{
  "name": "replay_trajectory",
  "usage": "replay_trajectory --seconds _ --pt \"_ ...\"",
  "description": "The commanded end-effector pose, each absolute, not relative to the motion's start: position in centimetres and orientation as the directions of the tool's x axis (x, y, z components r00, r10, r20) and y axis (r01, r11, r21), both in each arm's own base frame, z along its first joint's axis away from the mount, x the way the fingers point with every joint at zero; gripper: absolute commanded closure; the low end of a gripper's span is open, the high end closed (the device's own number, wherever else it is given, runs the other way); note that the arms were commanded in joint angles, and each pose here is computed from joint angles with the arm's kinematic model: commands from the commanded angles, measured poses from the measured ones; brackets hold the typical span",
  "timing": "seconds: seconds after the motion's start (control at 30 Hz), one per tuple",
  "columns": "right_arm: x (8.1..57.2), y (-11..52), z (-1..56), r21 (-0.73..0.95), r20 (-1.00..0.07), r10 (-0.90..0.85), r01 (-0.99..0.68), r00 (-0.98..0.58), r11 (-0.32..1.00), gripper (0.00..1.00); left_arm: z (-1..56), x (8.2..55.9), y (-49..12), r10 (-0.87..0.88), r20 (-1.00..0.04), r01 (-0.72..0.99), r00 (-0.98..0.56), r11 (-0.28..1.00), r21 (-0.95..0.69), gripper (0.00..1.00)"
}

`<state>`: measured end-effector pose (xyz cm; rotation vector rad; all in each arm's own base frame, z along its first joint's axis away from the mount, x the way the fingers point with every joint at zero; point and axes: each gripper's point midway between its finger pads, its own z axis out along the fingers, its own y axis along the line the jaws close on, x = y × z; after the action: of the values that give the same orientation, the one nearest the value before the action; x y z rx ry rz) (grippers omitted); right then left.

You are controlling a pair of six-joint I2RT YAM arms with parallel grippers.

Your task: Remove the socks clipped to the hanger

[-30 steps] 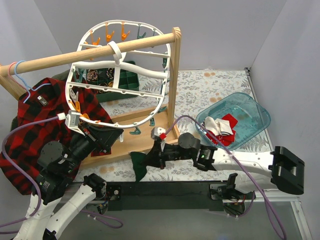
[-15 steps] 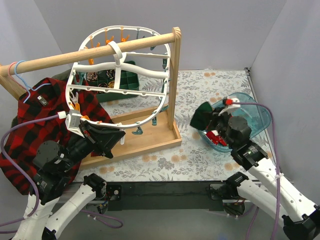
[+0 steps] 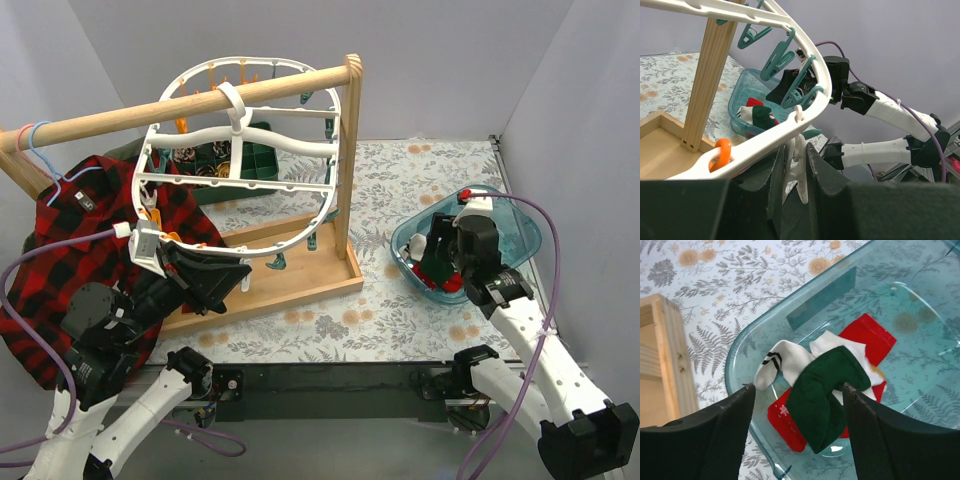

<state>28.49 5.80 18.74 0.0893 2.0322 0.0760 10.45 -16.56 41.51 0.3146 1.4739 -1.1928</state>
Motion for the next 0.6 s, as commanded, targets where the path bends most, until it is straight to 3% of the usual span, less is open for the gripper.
replay_trajectory --seconds 0.0,0.17,0.37,0.57 --pt "27.7 7.7 19.5 0.114 -0.894 0.052 -0.111 -0.446 0.987 0.23 43.9 9.9 -16.7 -0.426 -0.869 0.799 -0.253 0.415 -0.436 1.00" --pt "26.2 11.6 21.8 0.198 -0.913 0.056 -0.320 -0.404 0.926 0.22 44.3 9.7 -16.7 -0.429 -0.870 0.804 -0.245 0.411 -0.429 1.00" --pt "22.0 20.0 24.8 0.295 -0.941 0.105 -0.626 -0.323 0.721 0.22 44.4 9.6 -16.7 -0.431 -0.867 0.805 -0.251 0.405 -0.434 1.00" --pt "17.2 29.2 24.5 0.319 -0.942 0.065 -0.813 -0.330 0.488 0.21 44.6 9.6 -16.6 -0.438 -0.864 0.802 -0.249 0.406 -0.438 1.00"
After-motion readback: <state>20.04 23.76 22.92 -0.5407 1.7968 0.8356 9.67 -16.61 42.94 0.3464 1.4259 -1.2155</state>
